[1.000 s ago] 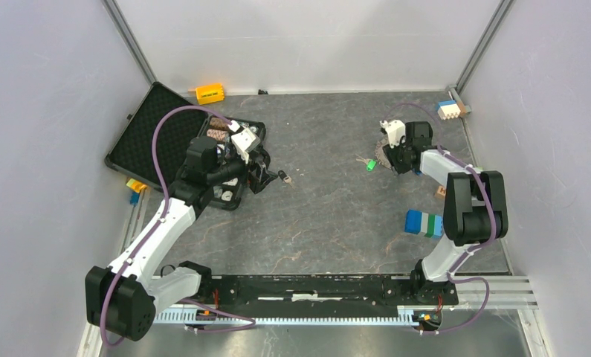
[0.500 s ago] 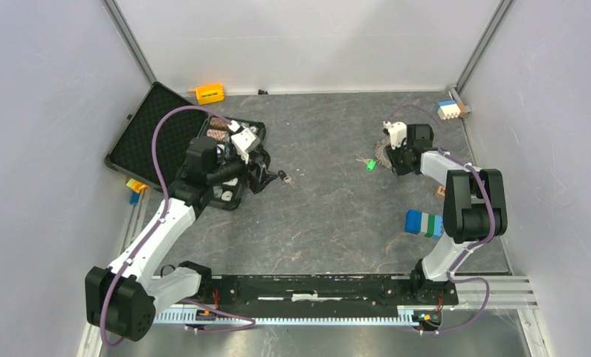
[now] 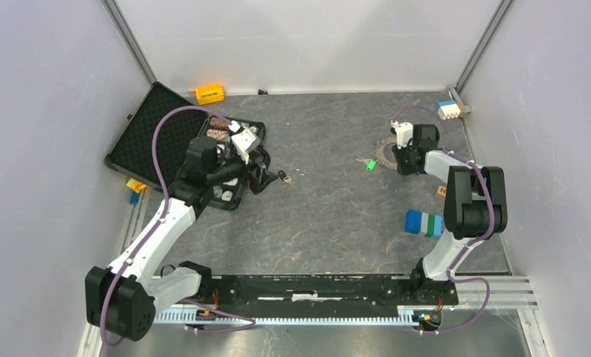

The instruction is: Put the keys on the keyring

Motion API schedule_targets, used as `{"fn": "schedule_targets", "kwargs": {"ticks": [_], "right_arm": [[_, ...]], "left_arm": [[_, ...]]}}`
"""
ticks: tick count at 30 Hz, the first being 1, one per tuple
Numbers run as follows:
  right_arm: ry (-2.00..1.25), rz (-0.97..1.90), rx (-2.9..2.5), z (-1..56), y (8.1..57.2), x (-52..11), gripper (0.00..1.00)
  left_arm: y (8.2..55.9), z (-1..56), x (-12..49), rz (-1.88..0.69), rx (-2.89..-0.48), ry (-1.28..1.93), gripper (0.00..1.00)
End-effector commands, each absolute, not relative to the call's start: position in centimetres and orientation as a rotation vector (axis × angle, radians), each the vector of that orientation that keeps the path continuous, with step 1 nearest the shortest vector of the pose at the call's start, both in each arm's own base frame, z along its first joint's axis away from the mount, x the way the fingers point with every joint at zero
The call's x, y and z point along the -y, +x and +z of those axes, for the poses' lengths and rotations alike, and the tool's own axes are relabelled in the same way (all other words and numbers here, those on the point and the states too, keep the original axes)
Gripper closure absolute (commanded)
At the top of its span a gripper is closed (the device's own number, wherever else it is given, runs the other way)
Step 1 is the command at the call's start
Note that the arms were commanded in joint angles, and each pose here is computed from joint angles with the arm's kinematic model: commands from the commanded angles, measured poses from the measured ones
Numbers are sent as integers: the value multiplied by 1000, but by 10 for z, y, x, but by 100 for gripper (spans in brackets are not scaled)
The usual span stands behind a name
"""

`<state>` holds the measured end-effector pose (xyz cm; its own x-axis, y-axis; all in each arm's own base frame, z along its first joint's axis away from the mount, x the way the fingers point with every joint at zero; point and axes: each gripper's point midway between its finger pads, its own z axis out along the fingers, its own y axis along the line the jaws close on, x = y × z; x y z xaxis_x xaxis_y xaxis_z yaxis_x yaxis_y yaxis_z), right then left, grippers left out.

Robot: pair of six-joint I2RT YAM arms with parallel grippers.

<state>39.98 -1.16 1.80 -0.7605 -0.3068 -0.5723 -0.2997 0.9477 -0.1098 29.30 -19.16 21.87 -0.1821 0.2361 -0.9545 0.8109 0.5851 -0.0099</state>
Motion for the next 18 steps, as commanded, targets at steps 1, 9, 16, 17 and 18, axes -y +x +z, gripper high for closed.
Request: {"fn": "schedule_targets", "kwargs": {"ticks": [1, 9, 16, 17, 18], "right_arm": [[-427, 34, -2432, 28, 415, 5, 76], [-442, 51, -2427, 28, 417, 3, 78], [-489, 6, -2405, 35, 419, 9, 97], [-512, 12, -2392, 38, 419, 7, 100], [-547, 16, -2370, 44, 418, 5, 100]], "left_arm": [[294, 239, 195, -636, -1633, 917, 0], [294, 239, 195, -637, -1633, 918, 0], [293, 239, 195, -636, -1632, 919, 0], [294, 238, 195, -637, -1634, 918, 0], [294, 238, 195, -639, -1636, 916, 0]]}}
